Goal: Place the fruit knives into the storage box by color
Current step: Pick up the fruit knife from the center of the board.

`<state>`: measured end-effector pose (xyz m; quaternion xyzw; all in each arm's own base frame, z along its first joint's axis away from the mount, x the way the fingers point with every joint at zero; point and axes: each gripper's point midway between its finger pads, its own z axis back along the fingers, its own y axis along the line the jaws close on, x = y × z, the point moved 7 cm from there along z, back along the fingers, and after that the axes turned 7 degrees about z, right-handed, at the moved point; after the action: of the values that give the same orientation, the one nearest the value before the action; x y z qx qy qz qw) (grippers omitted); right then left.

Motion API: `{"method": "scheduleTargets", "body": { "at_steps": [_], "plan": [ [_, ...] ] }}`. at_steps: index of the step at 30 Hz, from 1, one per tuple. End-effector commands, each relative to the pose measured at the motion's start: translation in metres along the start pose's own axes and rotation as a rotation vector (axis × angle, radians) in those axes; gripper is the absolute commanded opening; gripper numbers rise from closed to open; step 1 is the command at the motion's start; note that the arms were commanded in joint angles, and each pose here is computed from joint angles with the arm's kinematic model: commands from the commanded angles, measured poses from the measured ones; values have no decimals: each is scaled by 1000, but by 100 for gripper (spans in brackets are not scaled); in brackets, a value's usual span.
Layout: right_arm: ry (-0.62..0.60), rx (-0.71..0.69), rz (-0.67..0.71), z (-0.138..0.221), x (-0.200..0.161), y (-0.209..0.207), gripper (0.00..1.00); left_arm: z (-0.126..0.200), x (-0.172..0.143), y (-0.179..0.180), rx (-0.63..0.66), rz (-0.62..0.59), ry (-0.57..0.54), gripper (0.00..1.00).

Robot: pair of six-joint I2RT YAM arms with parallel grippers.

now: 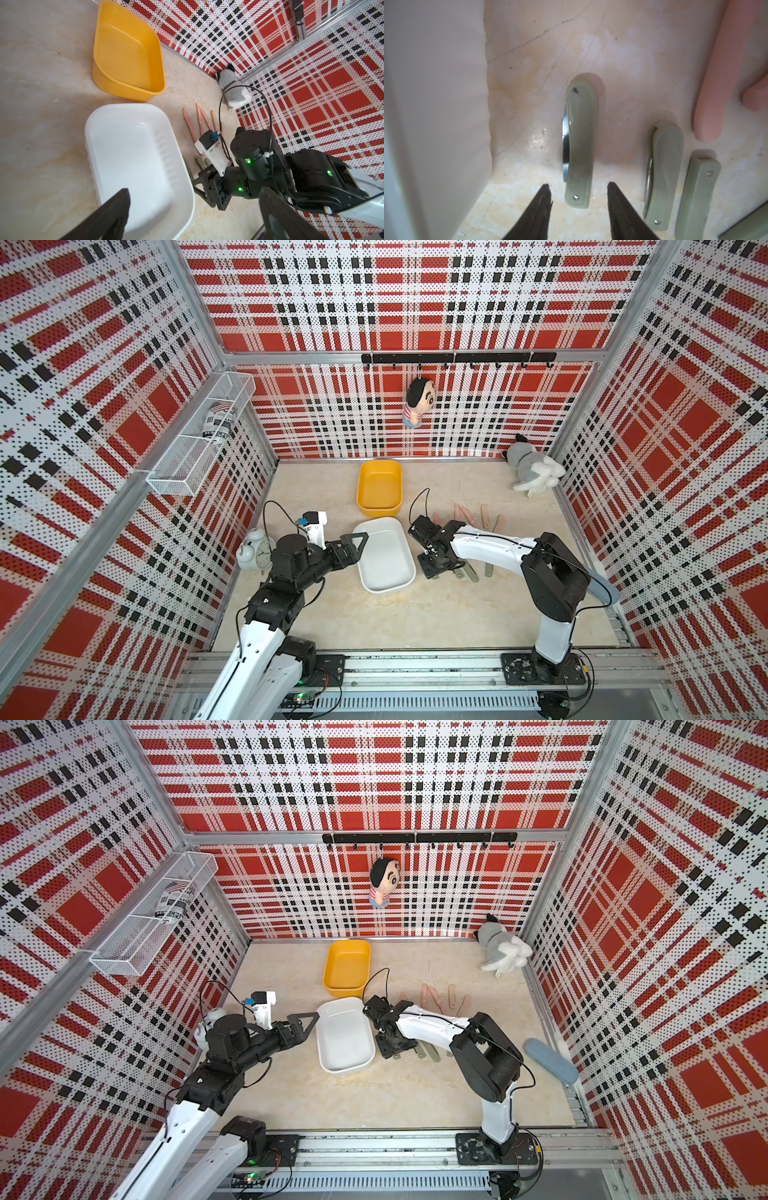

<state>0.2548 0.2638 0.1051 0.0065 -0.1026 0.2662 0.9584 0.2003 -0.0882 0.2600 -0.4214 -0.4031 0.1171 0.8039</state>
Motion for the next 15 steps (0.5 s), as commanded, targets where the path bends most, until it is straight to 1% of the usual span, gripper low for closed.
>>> {"method": "scheduleTargets", "body": {
  "at_steps": [1,8,15],
  "plan": [
    [47,-35,8,-12,-10,1,47,2,3,-1,-2,-13,-14,98],
    [63,-43,12,-18,-14,0,47,1,2,0,-2,-12,-10,98],
    [77,-57,21,-23,-15,1,44,1,3,0,-2,-12,-11,98]
  ]
}}
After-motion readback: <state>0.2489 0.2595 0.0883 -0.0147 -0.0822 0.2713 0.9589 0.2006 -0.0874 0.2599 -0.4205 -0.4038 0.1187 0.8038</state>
